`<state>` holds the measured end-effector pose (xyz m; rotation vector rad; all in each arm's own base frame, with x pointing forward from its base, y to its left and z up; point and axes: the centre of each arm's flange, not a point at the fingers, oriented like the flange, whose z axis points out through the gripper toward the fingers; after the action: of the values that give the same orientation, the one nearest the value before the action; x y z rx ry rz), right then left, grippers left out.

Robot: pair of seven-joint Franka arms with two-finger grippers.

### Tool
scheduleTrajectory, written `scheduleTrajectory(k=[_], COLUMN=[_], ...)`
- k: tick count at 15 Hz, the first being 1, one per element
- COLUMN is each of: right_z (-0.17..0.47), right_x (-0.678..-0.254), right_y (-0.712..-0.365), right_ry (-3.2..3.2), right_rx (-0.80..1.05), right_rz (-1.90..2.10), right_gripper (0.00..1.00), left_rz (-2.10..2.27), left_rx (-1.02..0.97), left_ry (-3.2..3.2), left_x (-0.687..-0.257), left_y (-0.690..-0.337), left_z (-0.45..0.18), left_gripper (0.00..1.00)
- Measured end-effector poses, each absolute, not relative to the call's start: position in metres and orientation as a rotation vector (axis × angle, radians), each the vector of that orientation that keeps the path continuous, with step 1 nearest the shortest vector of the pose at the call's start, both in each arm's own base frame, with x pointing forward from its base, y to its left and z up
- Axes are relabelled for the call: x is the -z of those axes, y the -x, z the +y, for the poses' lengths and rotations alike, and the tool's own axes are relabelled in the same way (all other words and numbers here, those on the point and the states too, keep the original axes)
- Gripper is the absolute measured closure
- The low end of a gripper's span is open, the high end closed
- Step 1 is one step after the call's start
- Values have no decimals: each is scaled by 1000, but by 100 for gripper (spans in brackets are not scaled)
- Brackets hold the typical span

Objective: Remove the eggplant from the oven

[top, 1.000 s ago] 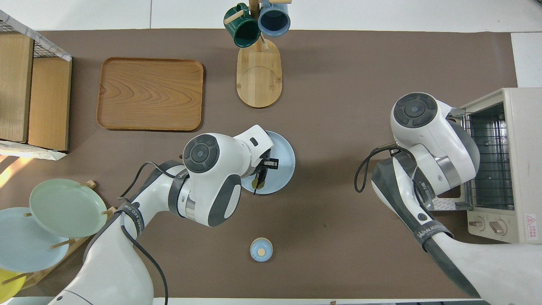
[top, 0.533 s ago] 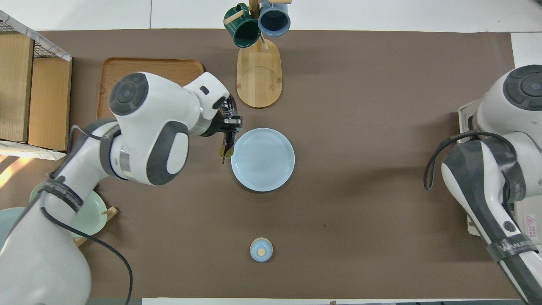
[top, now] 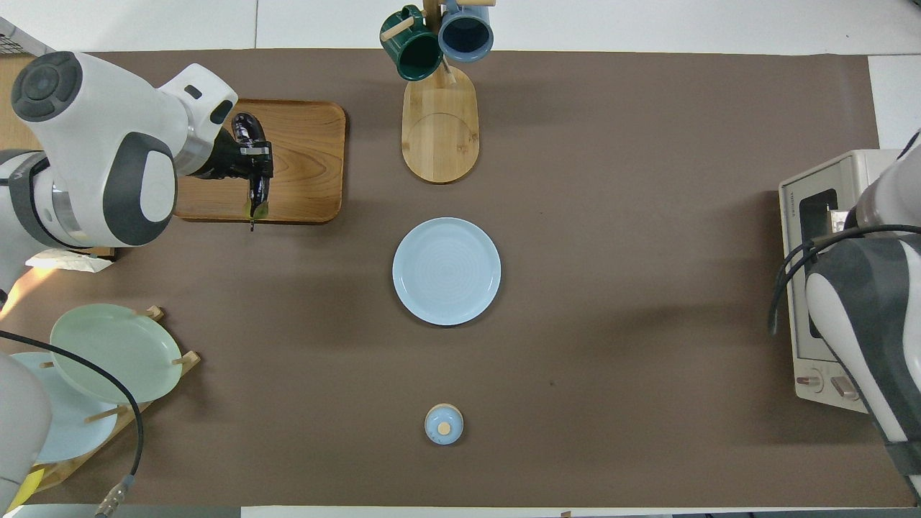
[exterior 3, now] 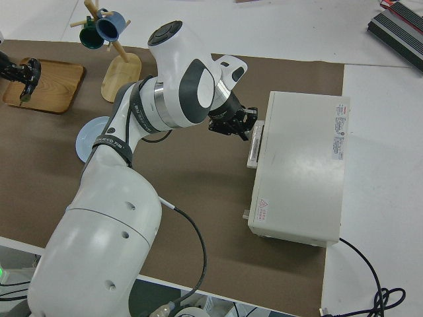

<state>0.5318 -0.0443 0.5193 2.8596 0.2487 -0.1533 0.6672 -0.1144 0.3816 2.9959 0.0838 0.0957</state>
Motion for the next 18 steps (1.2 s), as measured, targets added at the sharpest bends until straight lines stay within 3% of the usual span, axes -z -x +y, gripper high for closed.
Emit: scheduleTrajectory(k=[3,10,11,16,18], right_z=[-26,-21,-22,-13,-13], right_x=[-561,-578,-578,-577,-576], right_y=[-529,-534,-534,-542,-547], right_ry=[-3020,-3089,-3090,-3083,-3083], right_rx=[87,100,102,112,130], right_rz=[211,184,182,206,204], right_gripper=[76,5,0,0,0], left_rz=[116,83,81,60,61], left_rx=[-135,-170,-162,-138,-140], left_ry=[-3007,-3019,-3020,-3022,-3022], left_x=[-352,-324,-324,-323,-324], left_y=[-705,-717,-717,-714,-714], left_z=[-98,-108,-109,-118,-117], left_gripper=[71,71,71,71,54])
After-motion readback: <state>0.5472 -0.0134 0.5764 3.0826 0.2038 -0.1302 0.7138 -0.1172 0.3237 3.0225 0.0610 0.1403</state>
